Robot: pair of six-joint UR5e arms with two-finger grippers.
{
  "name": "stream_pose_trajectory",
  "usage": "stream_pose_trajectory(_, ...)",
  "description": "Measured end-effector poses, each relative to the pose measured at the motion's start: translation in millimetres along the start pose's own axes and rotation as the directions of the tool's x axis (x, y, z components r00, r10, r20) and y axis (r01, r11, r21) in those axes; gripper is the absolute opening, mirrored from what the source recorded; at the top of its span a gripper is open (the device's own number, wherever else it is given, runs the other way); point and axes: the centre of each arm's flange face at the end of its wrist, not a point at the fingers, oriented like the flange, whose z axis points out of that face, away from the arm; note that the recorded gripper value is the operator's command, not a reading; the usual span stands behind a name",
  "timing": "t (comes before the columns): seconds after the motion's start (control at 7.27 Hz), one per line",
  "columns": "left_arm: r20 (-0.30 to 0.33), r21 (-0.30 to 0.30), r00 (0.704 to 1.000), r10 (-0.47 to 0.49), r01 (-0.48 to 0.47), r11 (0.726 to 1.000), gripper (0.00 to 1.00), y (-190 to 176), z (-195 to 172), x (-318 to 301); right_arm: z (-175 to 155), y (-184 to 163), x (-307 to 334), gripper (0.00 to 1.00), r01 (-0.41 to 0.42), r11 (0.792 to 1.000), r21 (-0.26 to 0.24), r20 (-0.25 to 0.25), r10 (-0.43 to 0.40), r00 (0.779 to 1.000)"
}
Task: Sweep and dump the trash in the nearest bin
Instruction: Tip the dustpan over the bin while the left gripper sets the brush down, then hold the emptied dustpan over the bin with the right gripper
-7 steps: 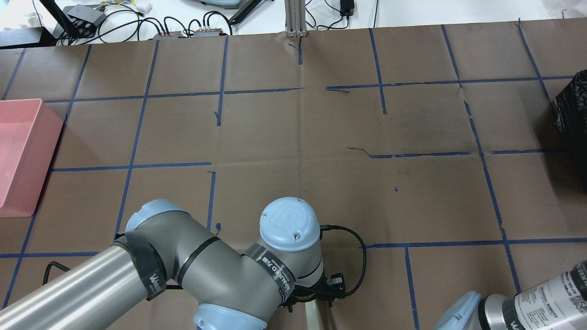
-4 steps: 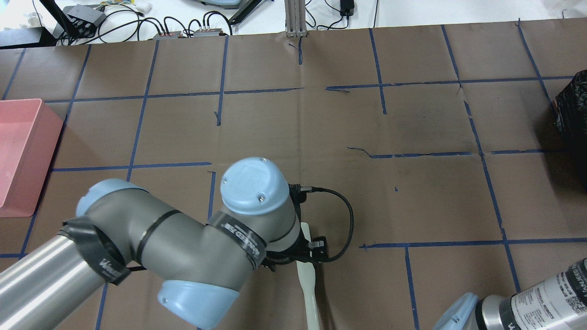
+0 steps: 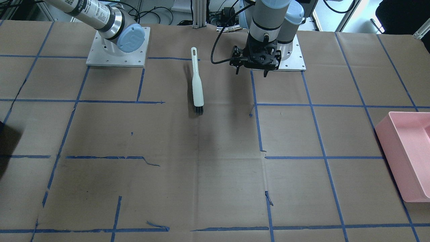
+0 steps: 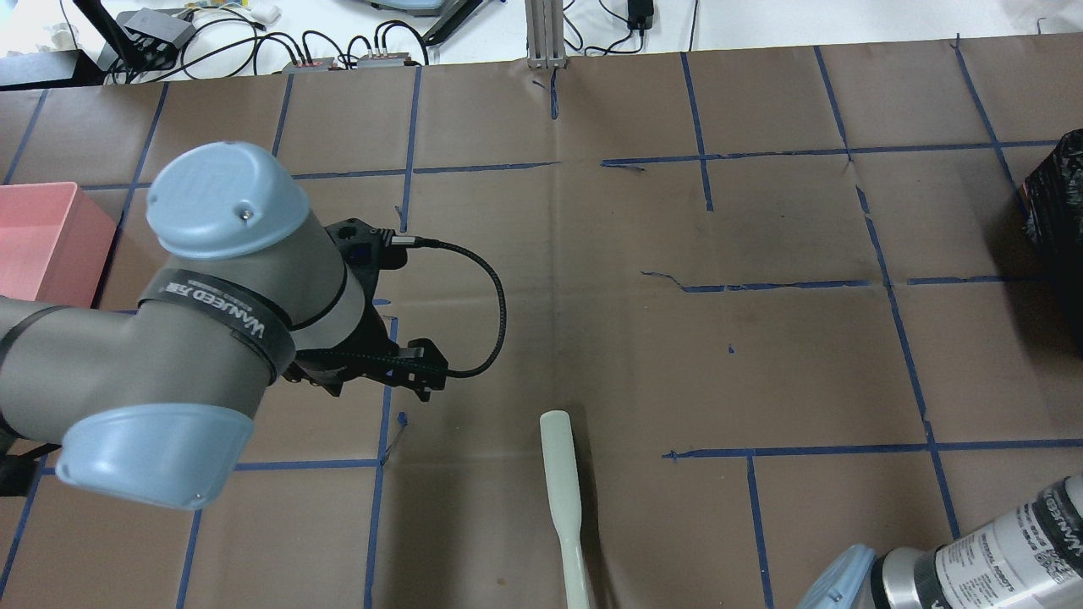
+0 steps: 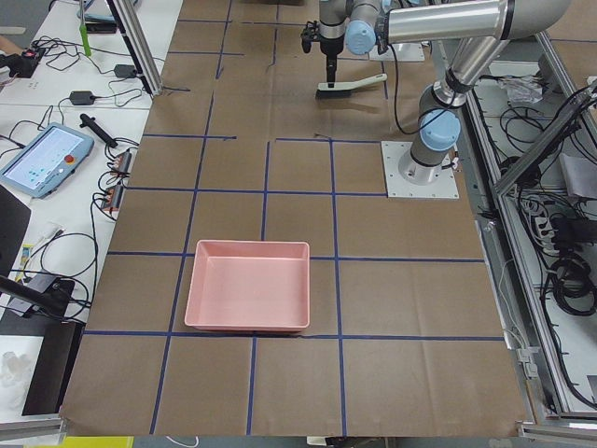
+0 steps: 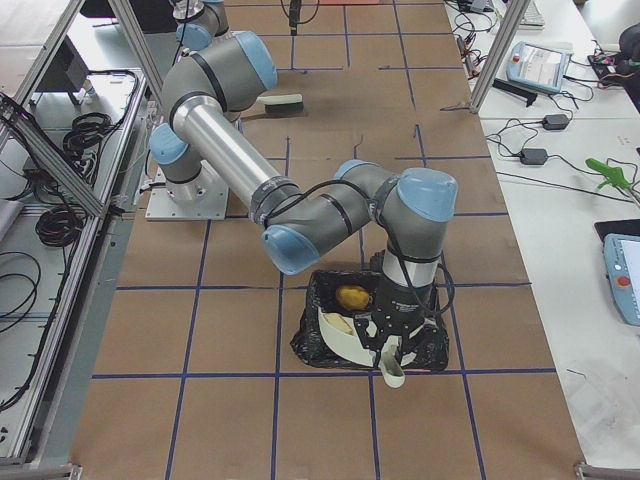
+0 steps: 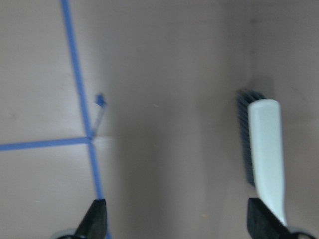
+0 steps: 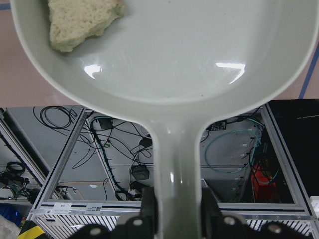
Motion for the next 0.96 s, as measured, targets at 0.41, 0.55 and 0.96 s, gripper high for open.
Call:
stream_pose_trajectory(0.41,0.007,0.085,0.999,-0.042,0.041,0.995,0.98,-21,-62,-32,-5,-2,3,0.0,-0.009,0.998,-0.065,0.026,0.011,1.0)
stream_pose_trajectory(0.55,0.004,0.087,0.999,-0.044,0.043,0.995,0.98,-20,-83,-33,-6,-6,5,0.0,-0.01,0.997,-0.08,0.04,0.013,0.999)
stream_pose_trajectory(0.96,0.001,0.083,1.0,-0.023,0.023,0.996,0.98,-16,-111,-35,-9,-8,5,0.0,-0.01,0.996,-0.091,0.048,0.014,0.999)
